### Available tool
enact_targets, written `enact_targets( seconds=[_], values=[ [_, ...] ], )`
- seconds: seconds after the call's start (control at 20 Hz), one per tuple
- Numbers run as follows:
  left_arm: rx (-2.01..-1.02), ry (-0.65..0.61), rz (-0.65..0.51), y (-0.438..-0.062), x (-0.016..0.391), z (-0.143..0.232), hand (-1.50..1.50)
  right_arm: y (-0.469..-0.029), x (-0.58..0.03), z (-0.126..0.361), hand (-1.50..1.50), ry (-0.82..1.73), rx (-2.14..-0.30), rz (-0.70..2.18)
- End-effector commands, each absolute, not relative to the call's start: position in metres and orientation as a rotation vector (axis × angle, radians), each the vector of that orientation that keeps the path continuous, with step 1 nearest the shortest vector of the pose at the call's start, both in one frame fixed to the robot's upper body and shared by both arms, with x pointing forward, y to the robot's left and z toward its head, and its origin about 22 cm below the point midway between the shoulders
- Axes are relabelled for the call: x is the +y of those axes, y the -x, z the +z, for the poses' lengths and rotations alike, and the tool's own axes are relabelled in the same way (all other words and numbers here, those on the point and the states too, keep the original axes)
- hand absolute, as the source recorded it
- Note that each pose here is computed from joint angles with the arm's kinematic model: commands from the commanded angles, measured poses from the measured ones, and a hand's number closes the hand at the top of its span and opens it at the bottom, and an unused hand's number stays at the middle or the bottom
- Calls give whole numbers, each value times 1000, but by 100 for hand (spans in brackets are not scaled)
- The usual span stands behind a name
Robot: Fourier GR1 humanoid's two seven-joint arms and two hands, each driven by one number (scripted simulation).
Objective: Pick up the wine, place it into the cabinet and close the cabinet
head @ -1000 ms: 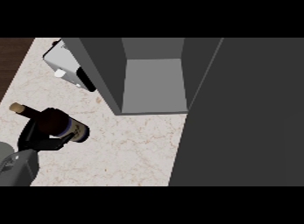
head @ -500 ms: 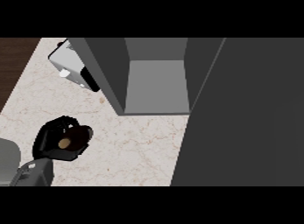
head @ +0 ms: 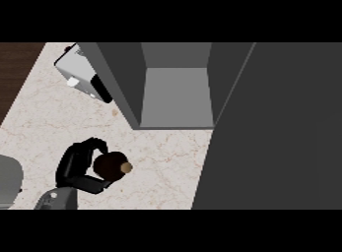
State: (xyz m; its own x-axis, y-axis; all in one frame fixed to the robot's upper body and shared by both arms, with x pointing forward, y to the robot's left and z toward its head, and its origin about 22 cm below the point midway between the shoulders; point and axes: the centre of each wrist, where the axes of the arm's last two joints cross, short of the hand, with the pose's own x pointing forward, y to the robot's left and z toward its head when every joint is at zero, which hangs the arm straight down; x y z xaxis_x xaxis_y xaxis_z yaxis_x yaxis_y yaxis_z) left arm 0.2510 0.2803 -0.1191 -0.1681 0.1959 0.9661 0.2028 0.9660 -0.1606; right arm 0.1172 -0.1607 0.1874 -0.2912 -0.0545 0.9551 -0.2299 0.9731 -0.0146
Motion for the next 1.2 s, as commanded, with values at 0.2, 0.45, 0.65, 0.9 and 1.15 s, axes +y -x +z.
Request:
enact_targets(
  seconds=[0.2,0.45,0.65,0.9,1.15],
  values=[
    [-1756,414,-44,-247,250,-79,150,-88,-176,211,-150,-208,-1956,122],
    [-1726,471,-42,-236,211,-57,150,-88,-178,209,-150,-218,-1941,131],
    [-1757,445,-45,-238,187,-43,150,-70,-187,211,-150,-216,-1939,134],
    [-1793,341,-67,-235,172,-24,150,-75,-185,210,-150,-229,-1931,123],
    [-1823,268,-19,-249,155,-12,150,-69,-192,217,-150,-219,-1949,141]
  ],
)
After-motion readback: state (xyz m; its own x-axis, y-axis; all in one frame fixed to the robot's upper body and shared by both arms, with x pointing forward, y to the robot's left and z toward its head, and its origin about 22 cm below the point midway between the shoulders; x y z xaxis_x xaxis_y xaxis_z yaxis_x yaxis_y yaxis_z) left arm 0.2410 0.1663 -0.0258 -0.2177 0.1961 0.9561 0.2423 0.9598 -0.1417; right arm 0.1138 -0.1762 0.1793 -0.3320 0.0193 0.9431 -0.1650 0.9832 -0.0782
